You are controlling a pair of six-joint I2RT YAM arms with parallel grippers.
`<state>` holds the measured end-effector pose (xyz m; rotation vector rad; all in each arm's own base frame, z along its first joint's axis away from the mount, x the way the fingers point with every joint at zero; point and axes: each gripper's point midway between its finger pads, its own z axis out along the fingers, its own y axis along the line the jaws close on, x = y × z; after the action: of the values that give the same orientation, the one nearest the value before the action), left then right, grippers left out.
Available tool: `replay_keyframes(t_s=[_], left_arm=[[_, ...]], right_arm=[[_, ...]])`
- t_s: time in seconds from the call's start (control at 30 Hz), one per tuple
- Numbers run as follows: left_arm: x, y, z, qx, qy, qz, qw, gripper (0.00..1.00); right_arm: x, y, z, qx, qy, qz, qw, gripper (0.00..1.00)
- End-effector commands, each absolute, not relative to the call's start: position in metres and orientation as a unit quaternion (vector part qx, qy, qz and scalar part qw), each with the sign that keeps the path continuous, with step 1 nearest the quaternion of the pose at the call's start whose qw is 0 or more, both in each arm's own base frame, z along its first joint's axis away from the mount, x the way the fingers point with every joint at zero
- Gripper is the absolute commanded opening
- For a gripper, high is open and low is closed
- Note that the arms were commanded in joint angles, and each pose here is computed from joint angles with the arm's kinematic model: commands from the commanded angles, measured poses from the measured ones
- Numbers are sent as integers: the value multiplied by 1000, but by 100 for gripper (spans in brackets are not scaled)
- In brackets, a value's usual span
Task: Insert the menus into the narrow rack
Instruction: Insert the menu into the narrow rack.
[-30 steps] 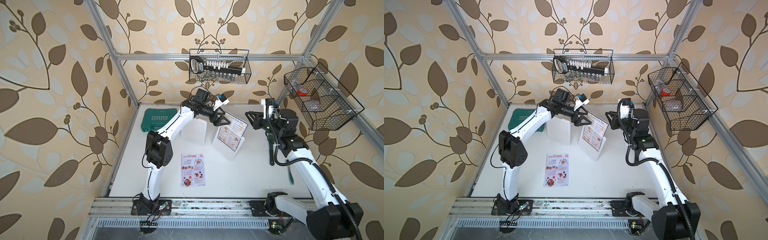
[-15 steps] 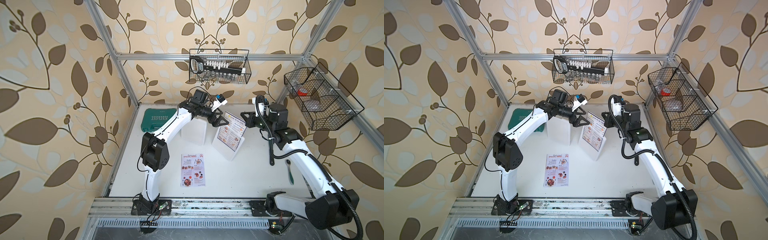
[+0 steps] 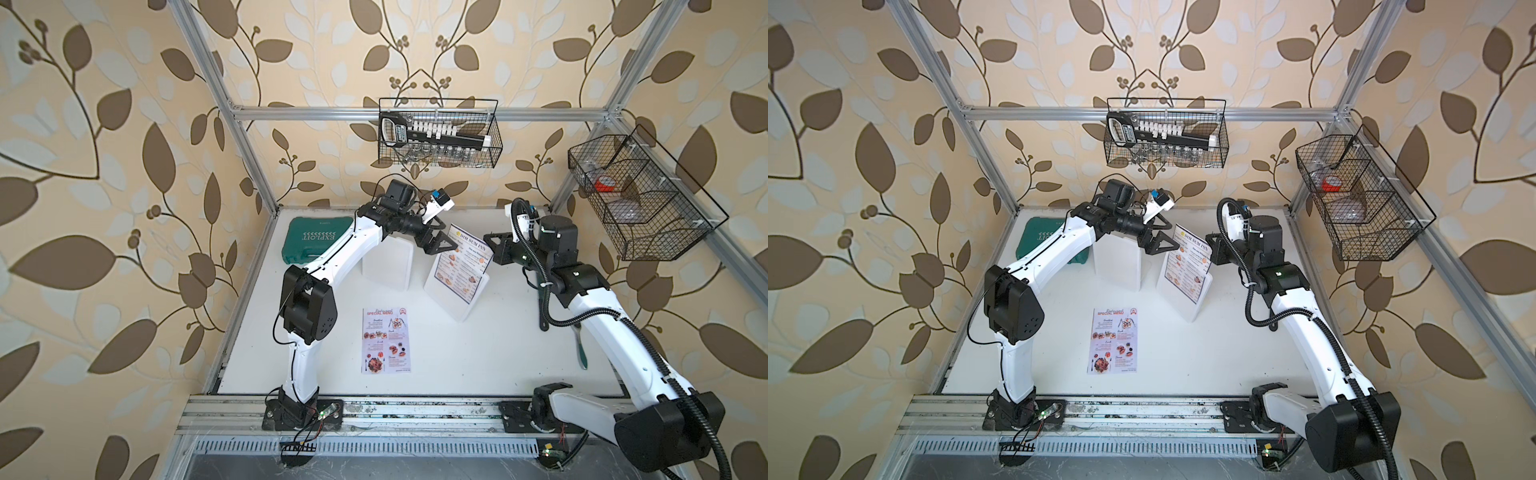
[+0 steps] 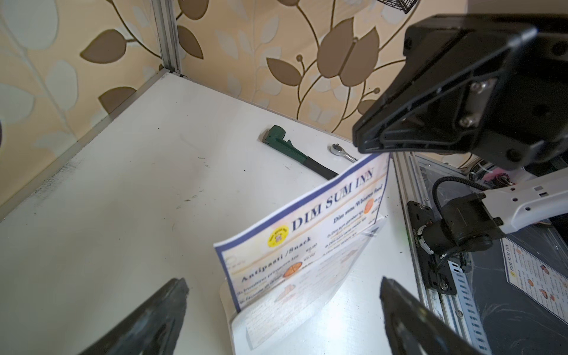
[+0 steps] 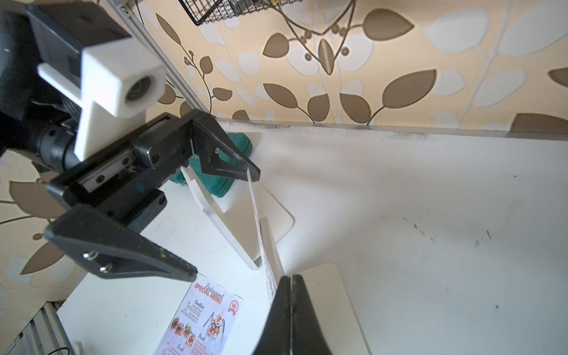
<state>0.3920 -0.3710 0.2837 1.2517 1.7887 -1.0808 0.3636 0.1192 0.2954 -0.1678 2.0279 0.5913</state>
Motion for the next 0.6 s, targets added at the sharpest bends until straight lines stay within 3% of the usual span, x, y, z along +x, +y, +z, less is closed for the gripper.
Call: replay_keyframes(t_s=[0.0,0.57], left_arm=[[383,-363,323,488,667,-411,385,99],[381,-360,324,485,670,-407,388,99]], right_arm=[[355,120,286,-74,841,240,478,6],[322,128,241,-71,858,268,432,6]])
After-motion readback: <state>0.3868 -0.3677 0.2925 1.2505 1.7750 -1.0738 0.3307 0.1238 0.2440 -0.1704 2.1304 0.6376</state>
